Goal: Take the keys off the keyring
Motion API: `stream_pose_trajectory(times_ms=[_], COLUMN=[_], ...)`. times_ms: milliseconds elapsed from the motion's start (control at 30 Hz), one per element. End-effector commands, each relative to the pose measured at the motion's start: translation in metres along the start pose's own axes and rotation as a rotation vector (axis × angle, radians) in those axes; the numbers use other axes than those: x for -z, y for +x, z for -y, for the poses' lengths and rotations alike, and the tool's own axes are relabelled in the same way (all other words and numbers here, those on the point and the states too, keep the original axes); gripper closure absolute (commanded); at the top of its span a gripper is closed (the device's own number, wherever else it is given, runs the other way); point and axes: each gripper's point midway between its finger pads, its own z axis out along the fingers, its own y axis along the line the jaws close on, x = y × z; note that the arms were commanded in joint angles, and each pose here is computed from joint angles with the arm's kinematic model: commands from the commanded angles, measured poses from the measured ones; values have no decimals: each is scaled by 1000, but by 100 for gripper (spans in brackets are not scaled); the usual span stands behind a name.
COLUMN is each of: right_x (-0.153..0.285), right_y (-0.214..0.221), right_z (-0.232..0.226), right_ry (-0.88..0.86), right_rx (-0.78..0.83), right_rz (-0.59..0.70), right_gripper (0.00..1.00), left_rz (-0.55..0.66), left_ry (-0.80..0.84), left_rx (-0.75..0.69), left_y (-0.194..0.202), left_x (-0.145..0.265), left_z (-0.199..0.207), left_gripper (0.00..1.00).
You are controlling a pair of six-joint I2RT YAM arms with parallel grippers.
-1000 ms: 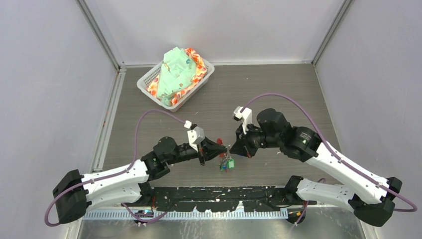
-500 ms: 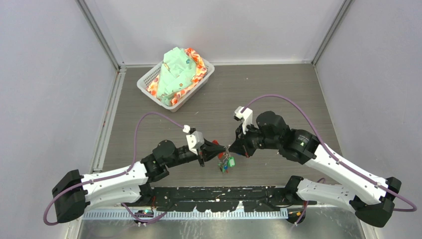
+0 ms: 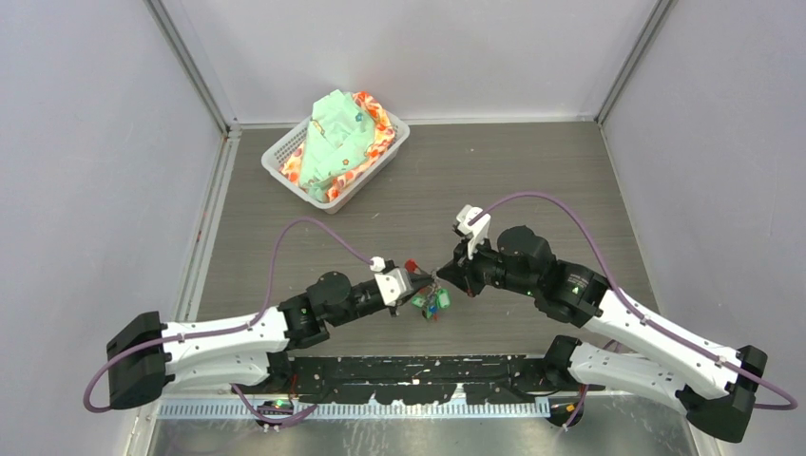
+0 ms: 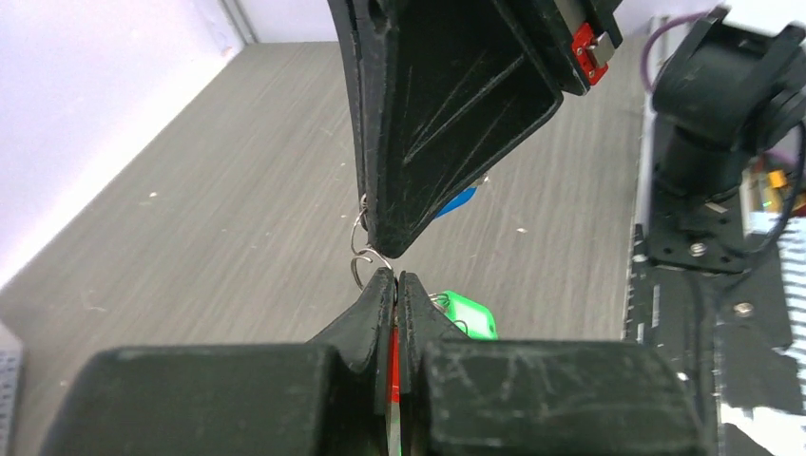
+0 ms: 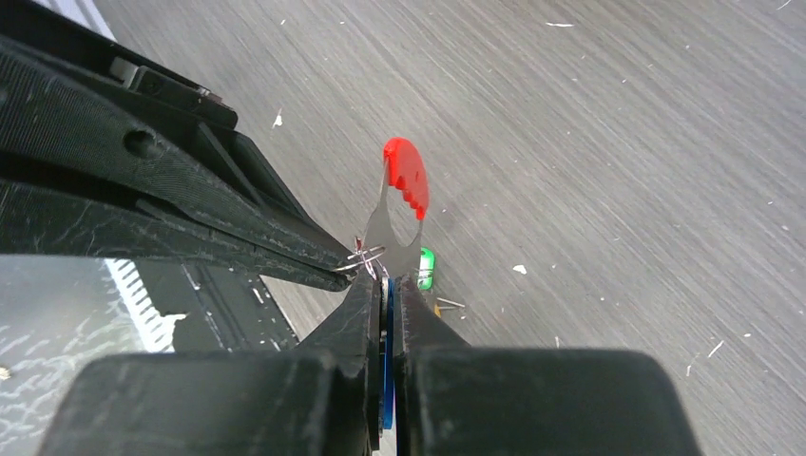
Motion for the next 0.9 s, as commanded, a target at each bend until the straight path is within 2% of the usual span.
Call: stream_pose_trajectory(times_ms=[0, 267, 500, 700, 867], right_x=[14, 18, 20, -4, -5], right_y=[-89, -92, -92, -69, -70], right_z=[35, 32, 36, 39, 42], right_ry=[198, 184, 206, 223, 247], right_rx=[52, 55, 24, -23, -52], right_rz=[343, 365, 370, 205, 173], right_gripper=[99, 99, 99, 99, 99], left_rz=[-148, -191, -181, -143, -130], left_ry=[70, 37, 38, 23, 0], left_rx=[-129, -175, -174, -202, -201], left_y=[35, 47, 47, 38, 39], left_x=[4, 2, 1, -1, -1], left_z=[19, 17, 19, 19, 17], left_gripper=[100, 100, 100, 100, 100])
